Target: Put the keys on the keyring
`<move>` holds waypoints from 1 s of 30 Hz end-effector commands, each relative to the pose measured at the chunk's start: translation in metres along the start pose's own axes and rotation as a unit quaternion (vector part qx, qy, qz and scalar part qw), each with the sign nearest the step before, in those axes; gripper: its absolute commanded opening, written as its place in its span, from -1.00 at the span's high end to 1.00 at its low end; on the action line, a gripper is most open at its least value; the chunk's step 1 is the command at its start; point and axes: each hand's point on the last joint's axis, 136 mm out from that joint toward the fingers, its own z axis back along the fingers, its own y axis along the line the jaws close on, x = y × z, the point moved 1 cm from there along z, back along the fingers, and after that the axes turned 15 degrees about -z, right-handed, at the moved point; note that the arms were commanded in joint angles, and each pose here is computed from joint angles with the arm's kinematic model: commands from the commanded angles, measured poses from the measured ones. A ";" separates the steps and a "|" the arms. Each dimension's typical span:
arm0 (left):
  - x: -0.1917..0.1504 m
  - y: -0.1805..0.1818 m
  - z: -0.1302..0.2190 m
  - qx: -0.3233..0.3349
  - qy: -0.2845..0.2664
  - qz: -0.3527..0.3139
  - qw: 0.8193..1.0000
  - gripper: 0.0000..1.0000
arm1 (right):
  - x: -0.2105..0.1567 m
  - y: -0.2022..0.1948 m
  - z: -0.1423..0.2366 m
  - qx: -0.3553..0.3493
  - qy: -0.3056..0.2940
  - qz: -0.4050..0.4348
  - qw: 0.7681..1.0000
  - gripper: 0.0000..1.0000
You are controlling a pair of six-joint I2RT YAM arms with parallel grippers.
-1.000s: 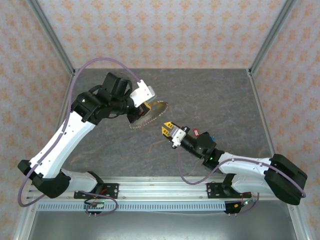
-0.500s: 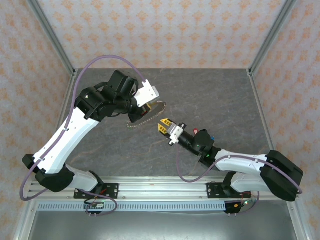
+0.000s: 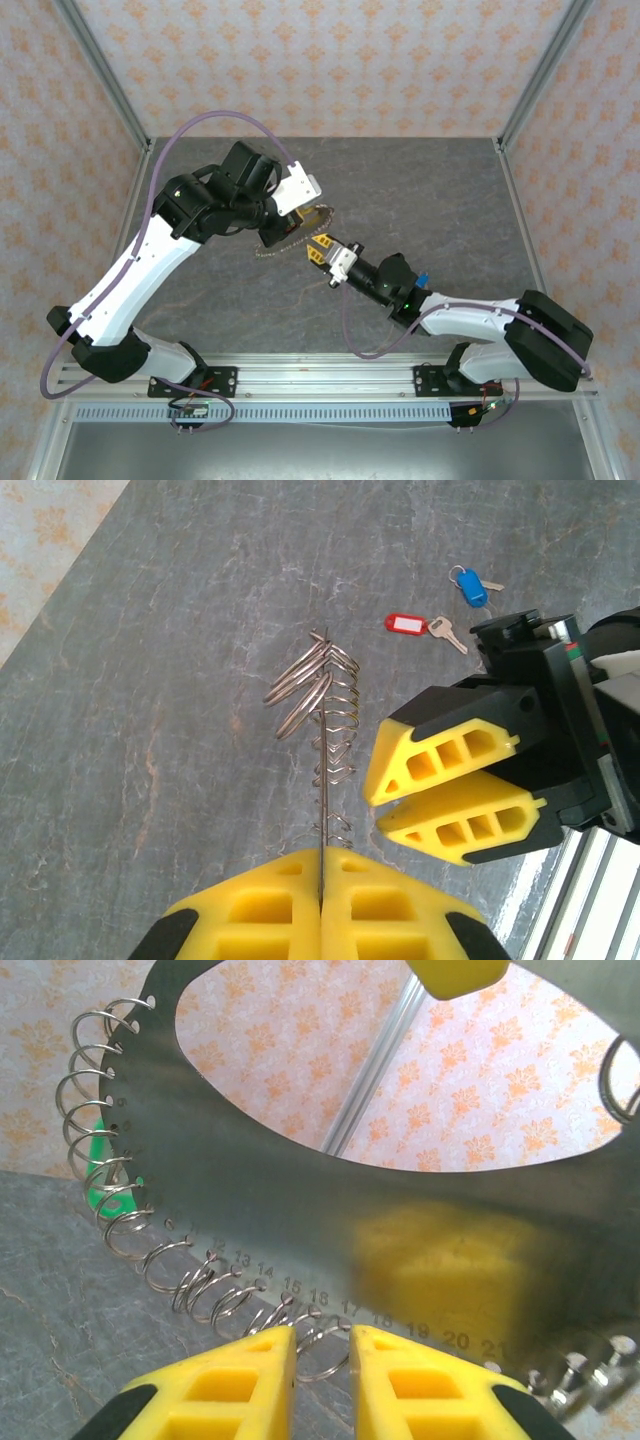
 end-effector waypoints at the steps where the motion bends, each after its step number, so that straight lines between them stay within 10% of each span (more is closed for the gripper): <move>1: 0.007 0.003 0.011 0.013 -0.012 0.001 1.000 1.00 | 0.020 0.001 -0.006 0.005 -0.033 0.000 0.999 0.58; 30: 0.006 0.000 0.016 0.016 -0.016 0.003 1.000 1.00 | -0.001 -0.009 -0.018 -0.036 -0.014 -0.014 0.999 0.63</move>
